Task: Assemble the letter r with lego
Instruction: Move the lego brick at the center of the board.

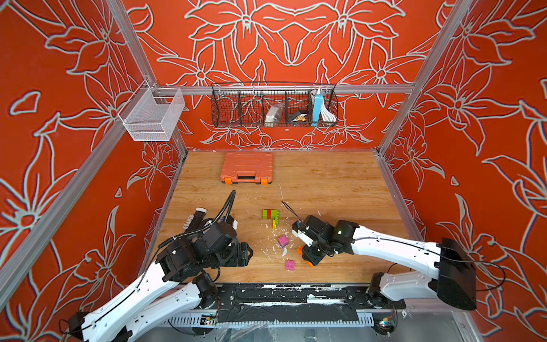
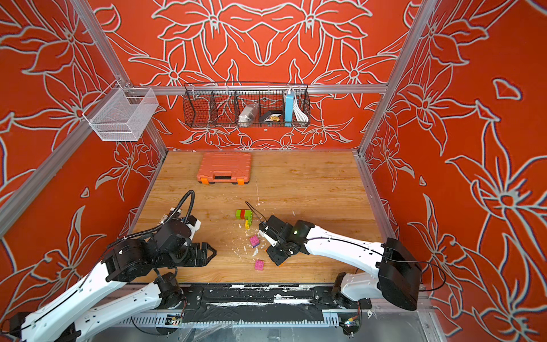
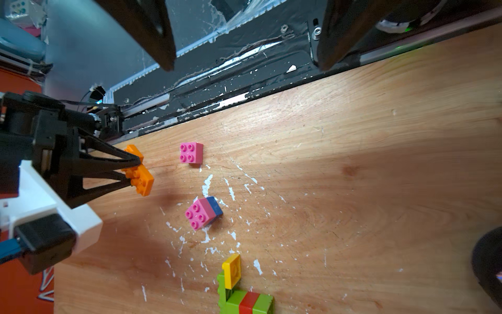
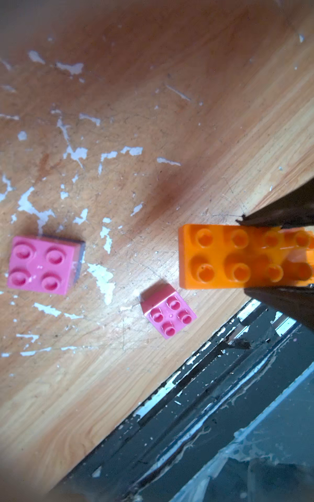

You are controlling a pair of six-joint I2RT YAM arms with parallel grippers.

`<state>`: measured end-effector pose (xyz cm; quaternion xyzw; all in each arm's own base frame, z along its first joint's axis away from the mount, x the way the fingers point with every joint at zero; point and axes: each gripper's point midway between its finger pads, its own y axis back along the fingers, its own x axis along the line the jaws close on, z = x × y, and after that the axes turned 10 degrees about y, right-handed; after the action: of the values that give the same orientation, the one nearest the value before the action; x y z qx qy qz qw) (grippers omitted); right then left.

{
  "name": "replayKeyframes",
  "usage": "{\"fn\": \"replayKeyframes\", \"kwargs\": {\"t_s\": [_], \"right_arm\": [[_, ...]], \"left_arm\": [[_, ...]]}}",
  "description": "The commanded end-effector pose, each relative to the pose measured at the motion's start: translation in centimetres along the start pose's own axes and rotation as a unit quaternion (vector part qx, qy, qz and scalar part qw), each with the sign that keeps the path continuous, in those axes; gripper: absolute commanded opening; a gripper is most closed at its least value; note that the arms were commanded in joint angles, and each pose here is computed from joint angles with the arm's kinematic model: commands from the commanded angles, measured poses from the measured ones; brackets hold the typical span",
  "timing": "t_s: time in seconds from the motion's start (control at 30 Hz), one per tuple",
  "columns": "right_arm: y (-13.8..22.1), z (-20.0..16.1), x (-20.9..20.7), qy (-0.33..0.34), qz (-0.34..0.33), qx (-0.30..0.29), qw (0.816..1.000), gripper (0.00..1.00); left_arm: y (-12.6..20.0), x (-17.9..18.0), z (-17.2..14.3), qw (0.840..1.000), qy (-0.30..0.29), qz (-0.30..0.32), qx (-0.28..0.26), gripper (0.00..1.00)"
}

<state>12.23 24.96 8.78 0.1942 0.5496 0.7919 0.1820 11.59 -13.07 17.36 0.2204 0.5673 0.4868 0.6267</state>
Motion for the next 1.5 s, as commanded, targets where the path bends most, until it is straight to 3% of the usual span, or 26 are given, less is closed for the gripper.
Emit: {"fn": "replayKeyframes", "kwargs": {"t_s": [0.0,0.1,0.43,0.57,0.93,1.27,1.47], "right_arm": [[1.7,1.6,1.7,0.167,0.036,-0.041,0.984,0.0],[2.5,2.3,2.3,0.246,0.043,-0.058,0.967,0.0],[-0.2,0.8,2.1,0.347,0.033,-0.03,0.937,0.0],[-1.1,-0.2,2.4,0.345,0.055,0.007,0.937,0.0],[-3.5,-0.1,2.9,0.343,0.051,0.037,0.937,0.0],[-4.0,1.7,2.9,0.275,0.034,0.017,0.961,0.0],[-5.2,1.9,2.8,0.256,0.032,0.036,0.965,0.0]], "left_arm": [[0.0,-1.0,-0.5,0.997,0.049,-0.054,0.004,0.81],[0.5,-0.2,-0.7,0.996,0.069,-0.063,-0.009,0.8],[2.1,1.3,0.6,0.994,0.084,-0.043,-0.061,0.8],[2.1,0.8,1.2,0.995,0.07,-0.035,-0.065,0.81],[1.3,0.9,1.4,0.996,0.059,-0.021,-0.064,0.83],[1.2,1.6,1.4,0.995,0.06,-0.016,-0.075,0.84],[1.3,2.1,1.1,0.996,0.057,-0.013,-0.074,0.84]]}}
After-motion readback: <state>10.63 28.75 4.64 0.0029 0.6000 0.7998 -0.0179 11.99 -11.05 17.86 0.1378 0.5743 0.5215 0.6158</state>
